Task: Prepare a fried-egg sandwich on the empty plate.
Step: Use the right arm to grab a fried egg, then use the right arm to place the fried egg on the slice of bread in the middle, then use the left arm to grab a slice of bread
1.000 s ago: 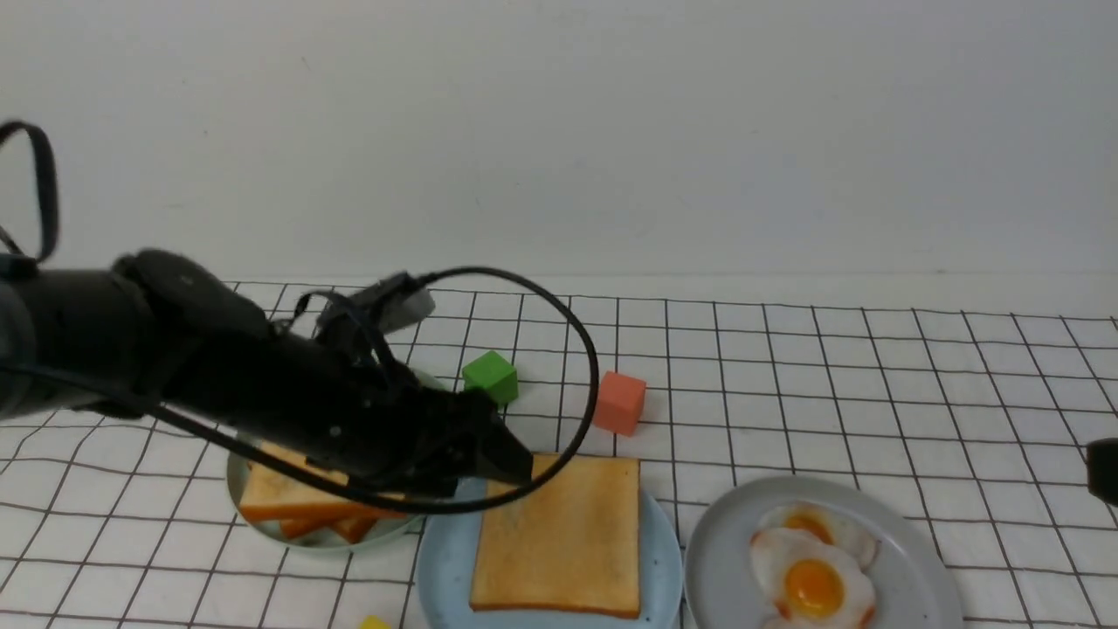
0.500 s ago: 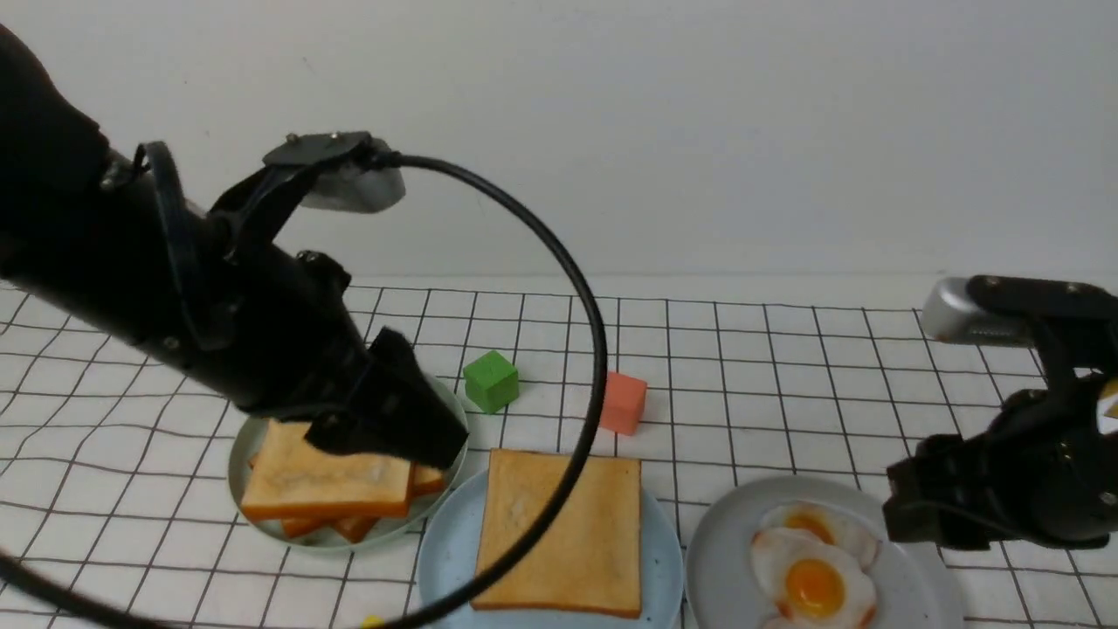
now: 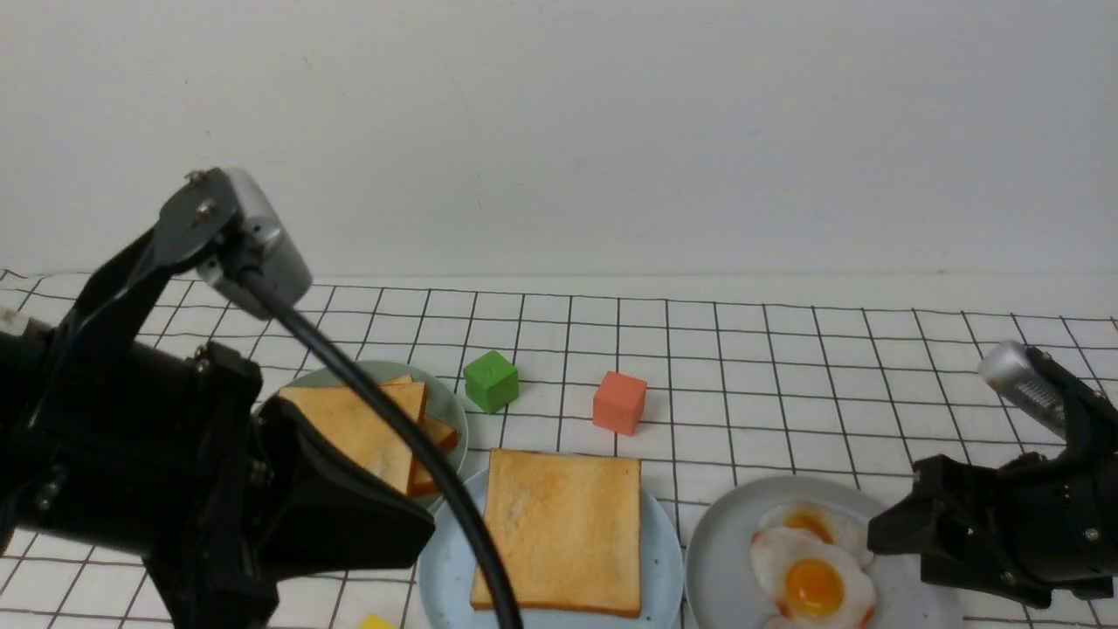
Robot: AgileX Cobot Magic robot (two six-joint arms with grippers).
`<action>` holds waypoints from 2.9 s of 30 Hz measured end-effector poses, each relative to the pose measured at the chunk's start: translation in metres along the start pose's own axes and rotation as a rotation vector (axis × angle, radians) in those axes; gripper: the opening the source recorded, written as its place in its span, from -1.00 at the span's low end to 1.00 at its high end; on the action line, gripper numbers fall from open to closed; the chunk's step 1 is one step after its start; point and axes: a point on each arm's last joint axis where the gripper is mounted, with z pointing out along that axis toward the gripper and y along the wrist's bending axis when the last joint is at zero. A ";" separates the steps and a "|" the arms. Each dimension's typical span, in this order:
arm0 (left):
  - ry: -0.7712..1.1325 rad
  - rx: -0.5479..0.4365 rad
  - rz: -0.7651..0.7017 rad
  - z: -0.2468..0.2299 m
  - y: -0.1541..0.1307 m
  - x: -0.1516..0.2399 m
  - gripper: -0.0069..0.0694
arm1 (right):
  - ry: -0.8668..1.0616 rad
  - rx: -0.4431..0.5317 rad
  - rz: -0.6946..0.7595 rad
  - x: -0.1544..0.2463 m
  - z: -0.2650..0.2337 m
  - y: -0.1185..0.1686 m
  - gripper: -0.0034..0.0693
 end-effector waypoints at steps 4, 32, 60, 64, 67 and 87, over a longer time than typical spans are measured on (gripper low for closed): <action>-0.028 -0.001 0.030 0.002 0.001 0.000 -0.85 | 0.019 -0.001 0.048 -0.002 0.015 -0.012 0.28; -0.021 -0.011 -0.014 0.001 0.001 0.000 -0.85 | 0.099 -0.008 0.117 0.001 0.047 -0.029 -0.60; -0.028 -0.430 -0.348 -0.086 -0.057 0.051 -0.85 | 0.161 -0.333 -0.213 -0.006 0.068 0.117 -0.70; -0.026 -0.431 -0.349 -0.086 -0.057 0.051 -0.85 | 0.177 -0.319 -0.158 -0.012 0.100 0.121 -0.70; -0.026 -0.433 -0.348 -0.086 -0.057 0.051 -0.85 | 0.170 -0.298 -0.133 -0.016 0.111 0.118 -0.67; -0.260 -0.428 -0.418 -0.083 -0.045 0.026 -0.85 | 0.138 -0.178 -0.626 -0.009 -0.038 0.161 0.66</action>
